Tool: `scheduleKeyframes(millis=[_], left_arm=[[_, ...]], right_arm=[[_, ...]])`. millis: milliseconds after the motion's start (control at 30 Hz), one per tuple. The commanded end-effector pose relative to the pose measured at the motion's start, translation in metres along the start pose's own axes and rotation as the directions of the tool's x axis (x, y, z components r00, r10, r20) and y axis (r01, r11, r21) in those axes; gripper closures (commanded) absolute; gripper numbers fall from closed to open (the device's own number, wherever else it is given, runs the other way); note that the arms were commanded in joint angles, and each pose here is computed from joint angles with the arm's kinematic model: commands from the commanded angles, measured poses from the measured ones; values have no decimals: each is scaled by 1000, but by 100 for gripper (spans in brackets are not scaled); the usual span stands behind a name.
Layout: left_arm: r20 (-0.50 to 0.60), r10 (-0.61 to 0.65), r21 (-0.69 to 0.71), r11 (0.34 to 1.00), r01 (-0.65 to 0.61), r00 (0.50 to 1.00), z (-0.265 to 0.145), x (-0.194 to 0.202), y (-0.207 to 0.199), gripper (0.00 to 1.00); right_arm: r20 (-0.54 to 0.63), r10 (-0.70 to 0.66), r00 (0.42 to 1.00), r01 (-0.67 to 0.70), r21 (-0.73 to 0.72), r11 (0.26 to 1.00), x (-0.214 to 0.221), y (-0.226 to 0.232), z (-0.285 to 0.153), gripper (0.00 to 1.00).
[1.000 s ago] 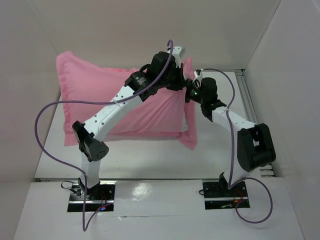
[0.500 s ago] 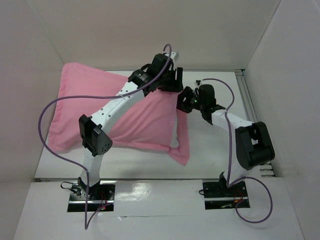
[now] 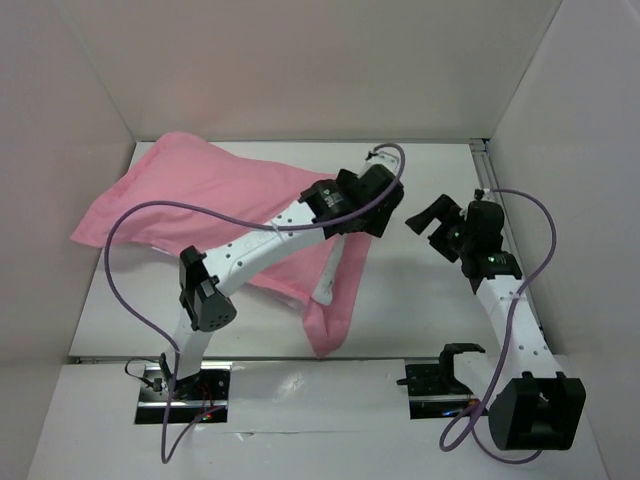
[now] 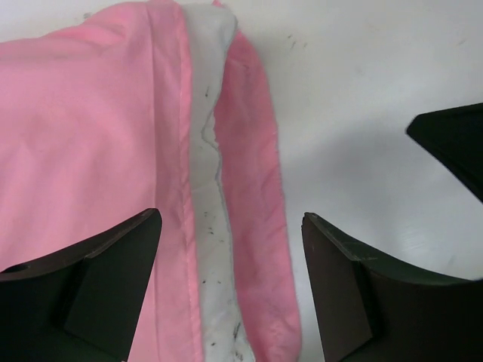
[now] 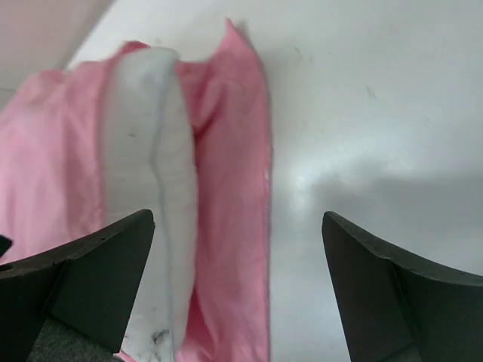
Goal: Put the pillow into the pillowcase
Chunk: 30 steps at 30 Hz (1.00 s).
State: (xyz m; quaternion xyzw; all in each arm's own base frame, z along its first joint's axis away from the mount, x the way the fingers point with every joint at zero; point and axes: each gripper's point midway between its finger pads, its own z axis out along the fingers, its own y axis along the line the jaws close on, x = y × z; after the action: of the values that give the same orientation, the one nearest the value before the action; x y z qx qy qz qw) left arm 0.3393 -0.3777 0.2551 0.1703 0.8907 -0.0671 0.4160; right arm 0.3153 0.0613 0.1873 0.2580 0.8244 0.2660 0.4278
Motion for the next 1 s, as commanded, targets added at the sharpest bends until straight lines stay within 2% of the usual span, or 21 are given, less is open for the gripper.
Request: scheduleKeyframes(millis=[0,100,200,333,500,600,667,700,733,800,900,967], left_arm=[[-40,143,-225,963,-148,989,10,22,16,12],[-62,270,-351,895,-275,961,20,37,14,12],[-114,334,-418,838,-350,936,32,54,18,10],[-156,384,-607,689,-395,910,40,74,45,8],[-219,384,-610,663,-433,897,62,97,51,6],[-249,385,-641,622,-449,889,73,111,62,6],[-298,382,-665,574,-478,875,77,121,78,18],[-277,362,-684,577,-447,890,77,121,78,29],[-292,338,-698,565,-441,895,78,120,92,62],[-316,312,-696,566,-443,896,77,119,100,100],[-280,270,-701,598,-389,921,62,101,106,100],[-253,252,-673,648,-357,934,48,85,102,100]], right_arm=[[-116,-1,993,17,132,991,36,-40,-13,1],[-138,5,990,13,126,992,47,-44,-17,1],[-150,9,989,10,124,992,52,-46,-19,1],[-150,9,989,10,124,992,54,-47,-20,1],[-149,6,989,11,111,994,52,-43,-21,1],[-149,6,989,11,111,994,51,-41,-22,1],[-149,6,989,11,111,994,51,-41,-22,1],[-143,11,990,5,116,993,49,-43,-22,1],[-143,11,990,5,117,993,49,-43,-22,1],[-137,11,990,6,124,992,48,-44,-22,1],[-137,11,990,6,124,992,48,-44,-22,1],[-137,11,990,6,124,992,48,-44,-22,1]])
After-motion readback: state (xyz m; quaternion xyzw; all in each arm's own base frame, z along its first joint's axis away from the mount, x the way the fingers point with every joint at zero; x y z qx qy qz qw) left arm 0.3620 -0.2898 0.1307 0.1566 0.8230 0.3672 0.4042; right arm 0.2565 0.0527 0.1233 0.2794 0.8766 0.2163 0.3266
